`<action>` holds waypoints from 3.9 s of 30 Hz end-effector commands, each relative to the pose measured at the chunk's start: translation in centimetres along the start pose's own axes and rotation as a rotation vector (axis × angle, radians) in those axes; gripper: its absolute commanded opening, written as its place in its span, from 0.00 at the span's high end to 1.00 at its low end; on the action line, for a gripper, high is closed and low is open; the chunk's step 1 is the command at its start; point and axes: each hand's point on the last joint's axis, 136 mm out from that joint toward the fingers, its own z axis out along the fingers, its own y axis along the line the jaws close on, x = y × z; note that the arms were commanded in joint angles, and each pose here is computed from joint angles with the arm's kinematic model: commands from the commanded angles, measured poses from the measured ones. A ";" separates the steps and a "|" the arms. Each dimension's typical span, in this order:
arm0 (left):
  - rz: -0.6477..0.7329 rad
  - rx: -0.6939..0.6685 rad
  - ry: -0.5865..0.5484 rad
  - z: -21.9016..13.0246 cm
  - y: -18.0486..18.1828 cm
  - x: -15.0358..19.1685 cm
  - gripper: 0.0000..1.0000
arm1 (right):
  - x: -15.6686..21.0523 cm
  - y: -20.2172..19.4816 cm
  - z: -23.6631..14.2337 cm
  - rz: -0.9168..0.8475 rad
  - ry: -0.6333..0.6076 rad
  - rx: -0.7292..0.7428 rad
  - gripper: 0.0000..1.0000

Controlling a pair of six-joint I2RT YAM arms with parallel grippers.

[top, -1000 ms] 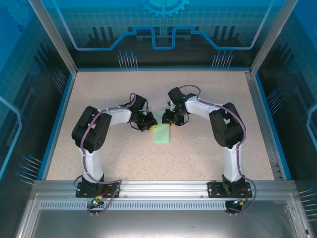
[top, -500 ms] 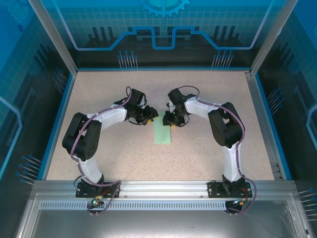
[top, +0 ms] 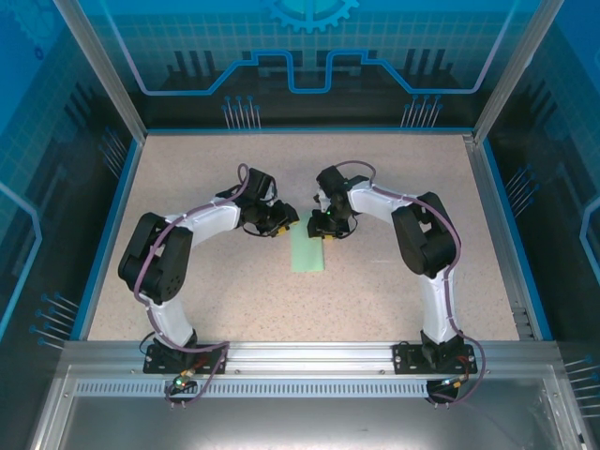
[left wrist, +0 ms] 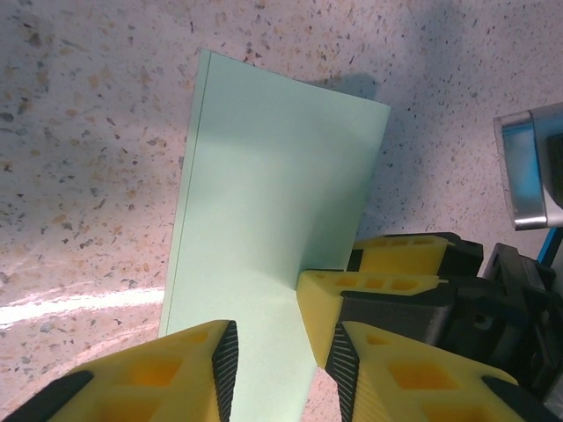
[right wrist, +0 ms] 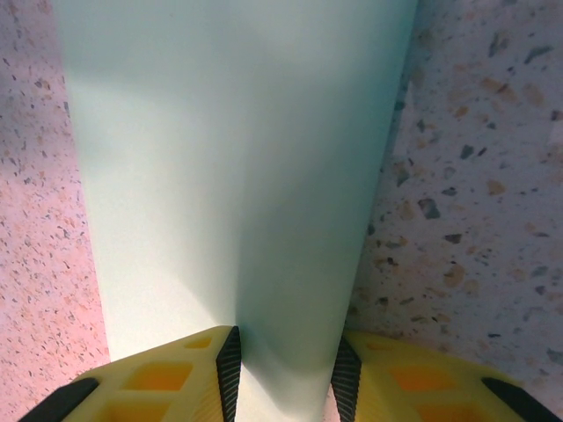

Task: Fold a paper plane with a square sheet of paper (pick it up from the middle)
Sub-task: Fold the square sheet of paper in half at the center of the table, then hold the square sheet of paper at the center of the table, then first fold in half a square sheet of paper at the center of the table.

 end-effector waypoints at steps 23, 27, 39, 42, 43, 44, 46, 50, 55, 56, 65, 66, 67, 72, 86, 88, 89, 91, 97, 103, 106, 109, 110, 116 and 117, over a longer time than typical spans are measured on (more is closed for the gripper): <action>-0.041 -0.033 0.064 1.9 1.7 0.8 0.65 | 2.9 -2.5 4.9 -0.009 0.128 0.111 0.62; -0.037 -0.027 0.076 2.1 1.5 0.9 0.65 | 3.0 -2.6 5.0 -0.013 0.132 0.120 0.61; -0.023 -0.001 0.124 3.2 0.8 1.6 0.73 | 3.2 -2.7 5.5 -0.005 0.150 0.128 0.61; -0.017 0.001 0.137 3.5 0.7 1.8 0.75 | 3.3 -2.8 5.6 -0.002 0.155 0.134 0.61; -0.014 -0.001 0.142 3.6 0.8 2.0 0.76 | 3.3 -2.8 5.7 0.000 0.159 0.134 0.61; -0.011 -0.002 0.146 3.7 0.8 2.0 0.76 | 3.3 -2.8 5.7 0.001 0.159 0.134 0.61; -0.008 -0.008 0.153 3.9 0.8 2.1 0.78 | 3.3 -2.9 5.8 0.001 0.161 0.134 0.61; -0.007 -0.015 0.158 4.1 1.0 2.2 0.79 | 3.4 -2.9 5.8 -0.002 0.165 0.135 0.61; -0.007 -0.019 0.164 4.3 1.2 2.4 0.79 | 3.4 -2.8 6.0 -0.014 0.167 0.131 0.61; -0.007 -0.020 0.164 4.3 1.2 2.4 0.79 | 3.5 -2.9 6.1 -0.015 0.171 0.133 0.61; -0.012 -0.050 0.179 4.5 2.1 2.8 0.81 | 3.6 -2.9 6.3 -0.016 0.179 0.140 0.60; -0.015 -0.057 0.182 4.5 2.3 2.9 0.81 | 3.6 -2.8 6.3 -0.016 0.181 0.140 0.60; -0.018 -0.064 0.185 4.6 2.6 3.0 0.81 | 3.6 -2.8 6.3 -0.016 0.181 0.140 0.61; -0.034 -0.113 0.193 4.8 4.2 3.4 0.82 | 3.5 -2.5 5.9 -0.012 0.174 0.130 0.61; -0.057 -0.210 0.211 5.5 7.5 4.5 0.85 | -0.9 2.1 -5.4 0.004 -0.117 -0.122 0.52; -0.058 -0.215 0.211 5.6 7.7 4.5 0.85 | -0.8 3.1 -6.3 -0.025 -0.141 -0.136 0.52; -0.059 -0.215 0.210 5.6 7.7 4.6 0.85 | -0.7 3.4 -6.3 -0.036 -0.146 -0.131 0.54; -0.065 -0.219 0.209 5.6 8.0 4.6 0.85 | -0.4 4.1 -6.1 -0.052 -0.149 -0.115 0.59; -0.076 -0.234 0.211 5.8 8.4 4.9 0.86 | 0.1 4.8 -2.7 -0.021 -0.079 -0.115 0.74; -0.087 -0.248 0.214 5.9 8.8 5.0 0.86 | 0.5 3.6 -0.8 -0.007 -0.035 -0.074 0.77; -0.094 -0.253 0.216 6.0 8.9 5.1 0.87 | 0.8 2.5 -0.4 0.009 -0.024 -0.053 0.78; -0.096 -0.279 0.219 5.9 9.3 5.2 0.87 | 1.2 1.0 0.1 0.028 -0.012 -0.023 0.79; -0.099 -0.288 0.219 5.9 9.4 5.2 0.88 | 1.3 0.7 0.2 0.030 -0.009 -0.014 0.79; -0.119 -0.317 0.226 5.9 10.3 5.6 0.88 | 1.7 -1.1 0.8 0.051 0.000 -0.011 0.79; -0.121 -0.322 0.226 5.9 10.4 5.6 0.88 | 1.7 -1.4 0.8 0.057 -0.003 -0.014 0.79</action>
